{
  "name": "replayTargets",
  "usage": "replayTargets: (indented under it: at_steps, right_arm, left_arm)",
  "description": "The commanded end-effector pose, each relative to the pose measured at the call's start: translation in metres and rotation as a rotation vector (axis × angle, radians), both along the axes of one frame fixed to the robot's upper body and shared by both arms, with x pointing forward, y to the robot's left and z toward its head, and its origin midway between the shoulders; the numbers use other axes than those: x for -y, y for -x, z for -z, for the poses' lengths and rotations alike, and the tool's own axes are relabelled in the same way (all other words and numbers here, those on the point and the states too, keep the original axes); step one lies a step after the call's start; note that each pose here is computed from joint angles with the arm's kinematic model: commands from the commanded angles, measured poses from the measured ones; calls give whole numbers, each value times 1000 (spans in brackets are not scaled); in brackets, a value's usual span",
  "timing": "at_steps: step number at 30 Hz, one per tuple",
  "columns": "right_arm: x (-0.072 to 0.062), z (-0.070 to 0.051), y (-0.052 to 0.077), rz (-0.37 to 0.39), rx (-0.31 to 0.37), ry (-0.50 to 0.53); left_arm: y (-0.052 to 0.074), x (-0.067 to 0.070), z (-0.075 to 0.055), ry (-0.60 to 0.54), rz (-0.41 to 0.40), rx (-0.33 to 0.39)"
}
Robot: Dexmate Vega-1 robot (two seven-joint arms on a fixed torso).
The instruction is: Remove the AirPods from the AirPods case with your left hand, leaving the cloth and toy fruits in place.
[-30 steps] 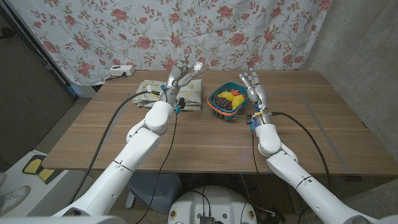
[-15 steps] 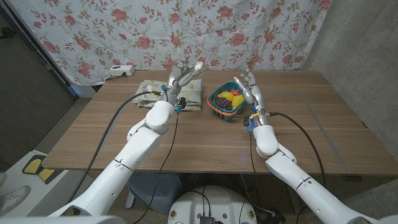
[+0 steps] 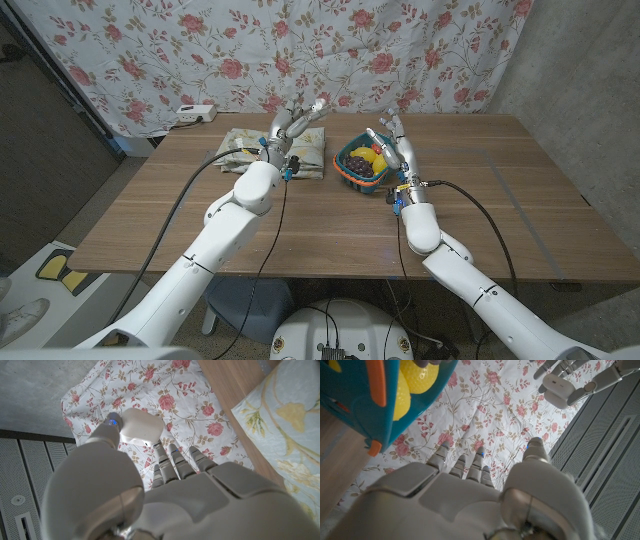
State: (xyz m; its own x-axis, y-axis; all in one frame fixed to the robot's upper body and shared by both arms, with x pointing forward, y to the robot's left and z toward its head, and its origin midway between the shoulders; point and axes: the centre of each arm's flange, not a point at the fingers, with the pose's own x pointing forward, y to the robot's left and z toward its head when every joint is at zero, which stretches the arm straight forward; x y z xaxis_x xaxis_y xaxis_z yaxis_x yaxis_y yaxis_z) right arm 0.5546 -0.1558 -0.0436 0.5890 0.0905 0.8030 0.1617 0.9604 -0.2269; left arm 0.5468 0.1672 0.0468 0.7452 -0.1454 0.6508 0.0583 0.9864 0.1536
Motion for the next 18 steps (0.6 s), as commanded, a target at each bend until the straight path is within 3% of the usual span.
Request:
replayTargets:
  at_steps: [1, 18]
  right_arm:
    - [-15, 8, 11, 38, 21, 30]
    - [-35, 14, 19, 44, 43, 47]
  left_arm:
    - [-2, -1, -3, 35, 29, -32]
    - [-5, 1, -5, 66, 48, -42]
